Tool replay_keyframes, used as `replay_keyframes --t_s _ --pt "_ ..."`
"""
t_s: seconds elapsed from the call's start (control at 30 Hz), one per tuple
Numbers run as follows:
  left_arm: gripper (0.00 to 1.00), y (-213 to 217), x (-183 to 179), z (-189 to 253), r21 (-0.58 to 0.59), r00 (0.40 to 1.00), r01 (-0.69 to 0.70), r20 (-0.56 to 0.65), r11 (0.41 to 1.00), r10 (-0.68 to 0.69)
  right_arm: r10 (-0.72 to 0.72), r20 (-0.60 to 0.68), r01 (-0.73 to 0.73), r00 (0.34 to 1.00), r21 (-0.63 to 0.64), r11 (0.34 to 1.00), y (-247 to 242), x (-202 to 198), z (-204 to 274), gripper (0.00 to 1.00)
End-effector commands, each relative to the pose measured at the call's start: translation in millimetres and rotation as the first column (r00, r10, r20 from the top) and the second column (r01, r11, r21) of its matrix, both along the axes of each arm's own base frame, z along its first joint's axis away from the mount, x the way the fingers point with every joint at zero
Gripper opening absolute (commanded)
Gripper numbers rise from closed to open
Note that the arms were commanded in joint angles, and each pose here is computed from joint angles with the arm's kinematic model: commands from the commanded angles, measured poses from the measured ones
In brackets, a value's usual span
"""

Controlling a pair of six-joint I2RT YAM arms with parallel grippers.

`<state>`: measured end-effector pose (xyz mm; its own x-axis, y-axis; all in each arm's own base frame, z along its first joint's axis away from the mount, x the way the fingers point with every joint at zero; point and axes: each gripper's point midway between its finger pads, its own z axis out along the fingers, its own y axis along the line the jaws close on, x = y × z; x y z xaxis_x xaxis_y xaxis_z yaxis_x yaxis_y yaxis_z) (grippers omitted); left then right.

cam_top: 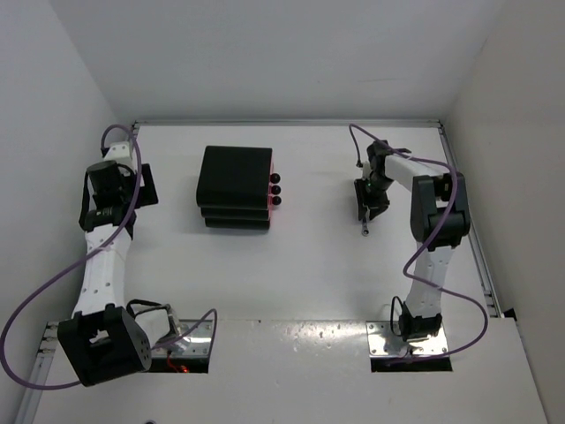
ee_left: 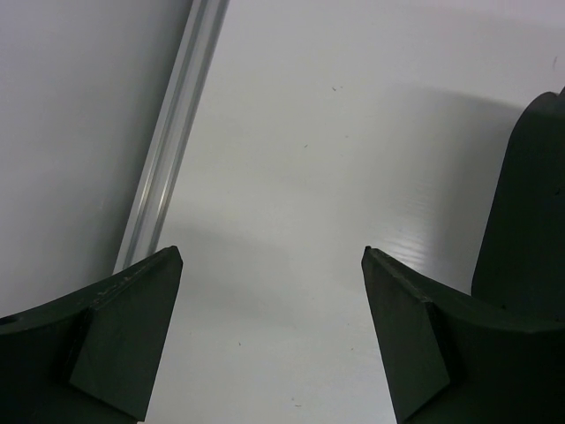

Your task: Sort the tools into containers

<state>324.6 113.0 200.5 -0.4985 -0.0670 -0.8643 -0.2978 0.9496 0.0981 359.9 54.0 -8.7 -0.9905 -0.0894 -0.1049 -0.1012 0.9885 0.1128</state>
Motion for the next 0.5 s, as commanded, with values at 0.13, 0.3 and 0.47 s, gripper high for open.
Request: replay_keyframes --t_s 0.13,0.3,0.47 --pt "0.9 1 8 -6 -0.027 0.999 0.041 0.015 0.999 -0.041 -0.026 0.01 0.027 1.0 -0.024 0.999 -5 14 -2 0.38" --pt "0.9 6 9 -11 -0.026 1.0 0.024 0.005 0.999 -0.024 -0.027 -0.004 0.027 1.0 -0.035 0.999 -6 16 -13 0.36" --pt "0.9 10 8 -11 -0.018 1.0 0.019 0.002 1.0 -0.019 -0.022 0.001 0.022 1.0 -0.059 0.998 -3 16 -19 0.33"
